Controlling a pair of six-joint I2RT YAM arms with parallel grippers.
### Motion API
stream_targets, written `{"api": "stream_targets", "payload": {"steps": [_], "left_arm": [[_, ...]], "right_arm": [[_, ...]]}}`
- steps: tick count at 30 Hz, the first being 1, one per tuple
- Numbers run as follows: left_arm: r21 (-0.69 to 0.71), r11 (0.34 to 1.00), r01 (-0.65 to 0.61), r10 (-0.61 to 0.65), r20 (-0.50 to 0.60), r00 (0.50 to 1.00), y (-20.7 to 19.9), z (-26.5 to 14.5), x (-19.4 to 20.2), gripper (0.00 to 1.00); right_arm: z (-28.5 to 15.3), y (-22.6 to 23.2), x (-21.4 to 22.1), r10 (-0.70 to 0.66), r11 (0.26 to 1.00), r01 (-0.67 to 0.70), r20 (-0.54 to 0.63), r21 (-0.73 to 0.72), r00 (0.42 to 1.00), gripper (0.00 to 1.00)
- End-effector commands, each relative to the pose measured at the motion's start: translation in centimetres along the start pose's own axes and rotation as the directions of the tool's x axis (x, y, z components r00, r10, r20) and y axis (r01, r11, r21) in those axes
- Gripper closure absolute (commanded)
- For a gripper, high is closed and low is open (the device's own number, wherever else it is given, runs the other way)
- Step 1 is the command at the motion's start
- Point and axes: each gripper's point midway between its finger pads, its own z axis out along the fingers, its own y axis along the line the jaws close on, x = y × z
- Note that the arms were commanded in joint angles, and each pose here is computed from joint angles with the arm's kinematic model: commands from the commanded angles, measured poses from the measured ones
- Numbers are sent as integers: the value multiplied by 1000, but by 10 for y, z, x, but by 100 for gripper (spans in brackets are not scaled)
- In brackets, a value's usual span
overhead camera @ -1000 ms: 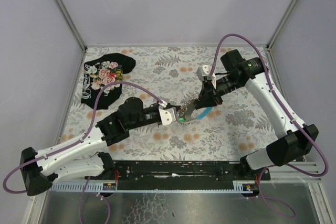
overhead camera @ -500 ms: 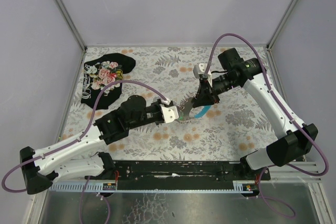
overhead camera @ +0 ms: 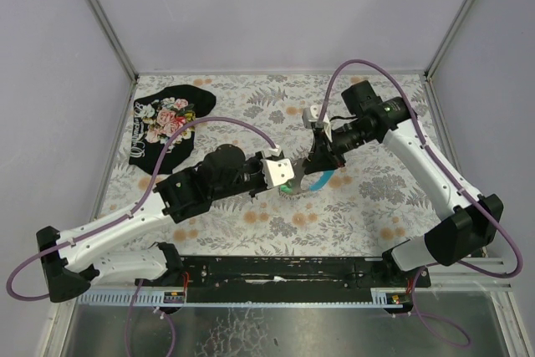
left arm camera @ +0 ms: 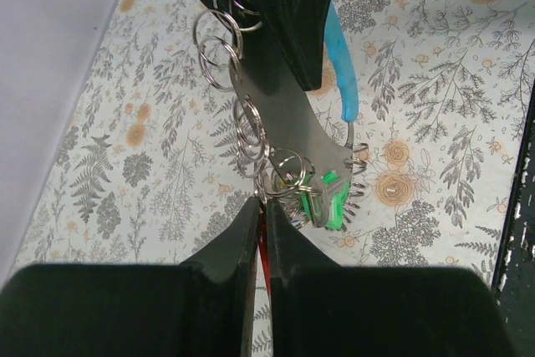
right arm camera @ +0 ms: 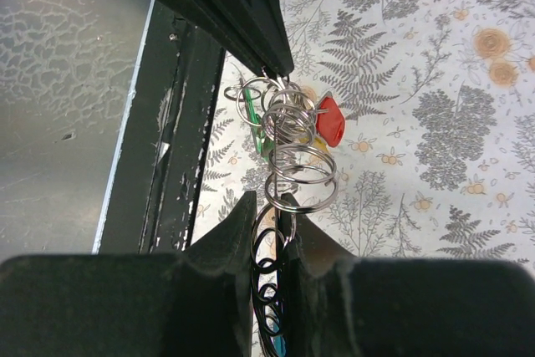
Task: Remove the keys from the keyring
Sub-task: Pick up the key from the keyring.
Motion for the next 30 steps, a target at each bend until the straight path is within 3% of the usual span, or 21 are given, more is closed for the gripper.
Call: {"api": "stream_targets", "payload": {"steps": [1, 12, 30], "left_arm": [[9, 999, 51, -51, 5, 999, 0, -7, -10, 100], [38, 987, 159, -158, -15, 987, -13, -3, 0, 100], [134, 961, 242, -217, -174, 960, -32, 3, 15, 100]], "right_arm": [[9, 3, 3, -41, 998, 42, 17, -40, 999, 100], [31, -5, 17, -181, 972, 196, 117, -133, 977, 96], [23, -23, 42, -110, 984, 119, 74, -131, 991, 96]]}}
